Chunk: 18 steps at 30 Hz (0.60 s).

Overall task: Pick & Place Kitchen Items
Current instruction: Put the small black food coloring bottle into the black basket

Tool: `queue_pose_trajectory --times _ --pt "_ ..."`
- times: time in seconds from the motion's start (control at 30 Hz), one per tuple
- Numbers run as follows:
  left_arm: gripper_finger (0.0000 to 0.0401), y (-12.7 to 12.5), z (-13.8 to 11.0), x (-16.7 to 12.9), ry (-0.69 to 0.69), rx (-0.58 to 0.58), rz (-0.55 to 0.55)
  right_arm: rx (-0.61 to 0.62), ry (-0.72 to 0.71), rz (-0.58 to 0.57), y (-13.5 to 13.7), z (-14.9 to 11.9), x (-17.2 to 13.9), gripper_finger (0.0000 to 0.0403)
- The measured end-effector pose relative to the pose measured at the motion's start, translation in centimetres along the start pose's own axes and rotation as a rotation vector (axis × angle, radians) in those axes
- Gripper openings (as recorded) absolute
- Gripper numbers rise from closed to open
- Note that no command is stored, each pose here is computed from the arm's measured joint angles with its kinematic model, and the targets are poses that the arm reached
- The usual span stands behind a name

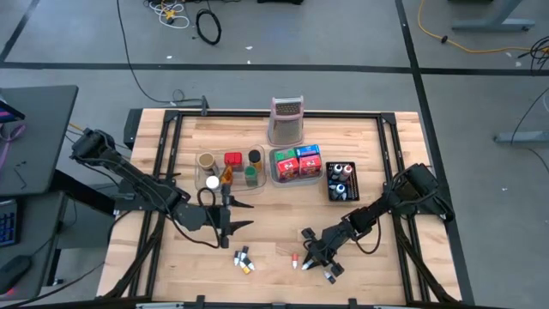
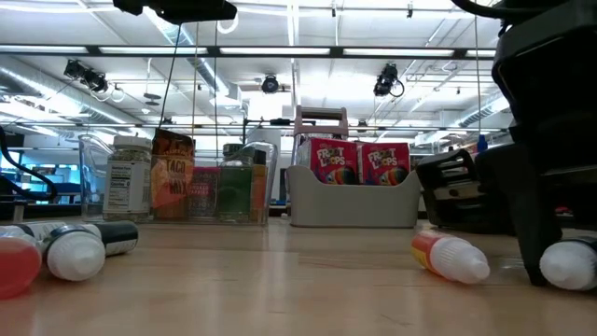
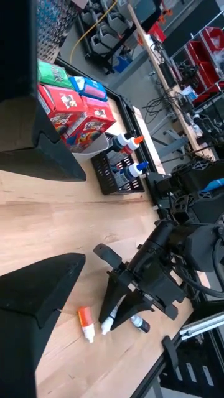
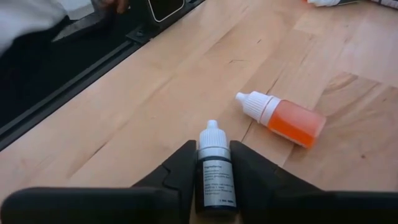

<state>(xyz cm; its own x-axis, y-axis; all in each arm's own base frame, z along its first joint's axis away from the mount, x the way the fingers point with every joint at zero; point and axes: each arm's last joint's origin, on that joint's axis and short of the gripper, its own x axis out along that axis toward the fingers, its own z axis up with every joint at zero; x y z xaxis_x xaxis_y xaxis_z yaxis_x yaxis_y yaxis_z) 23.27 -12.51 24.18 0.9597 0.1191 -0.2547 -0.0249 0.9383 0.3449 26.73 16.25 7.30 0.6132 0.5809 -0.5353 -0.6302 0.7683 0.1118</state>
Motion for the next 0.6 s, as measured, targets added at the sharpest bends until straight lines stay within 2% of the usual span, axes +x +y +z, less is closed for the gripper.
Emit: queue_pose_trajectory --times 0.33,0.6 --pt "0.021 0.0 0.0 0.0 0.0 -0.001 0.0 0.007 0.001 0.008 -0.23 -0.02 -0.05 0.0085" --pt "0.021 0.0 0.0 0.0 0.0 -0.002 0.0 0.01 -0.006 -0.002 -0.41 0.03 -0.09 0.0091"
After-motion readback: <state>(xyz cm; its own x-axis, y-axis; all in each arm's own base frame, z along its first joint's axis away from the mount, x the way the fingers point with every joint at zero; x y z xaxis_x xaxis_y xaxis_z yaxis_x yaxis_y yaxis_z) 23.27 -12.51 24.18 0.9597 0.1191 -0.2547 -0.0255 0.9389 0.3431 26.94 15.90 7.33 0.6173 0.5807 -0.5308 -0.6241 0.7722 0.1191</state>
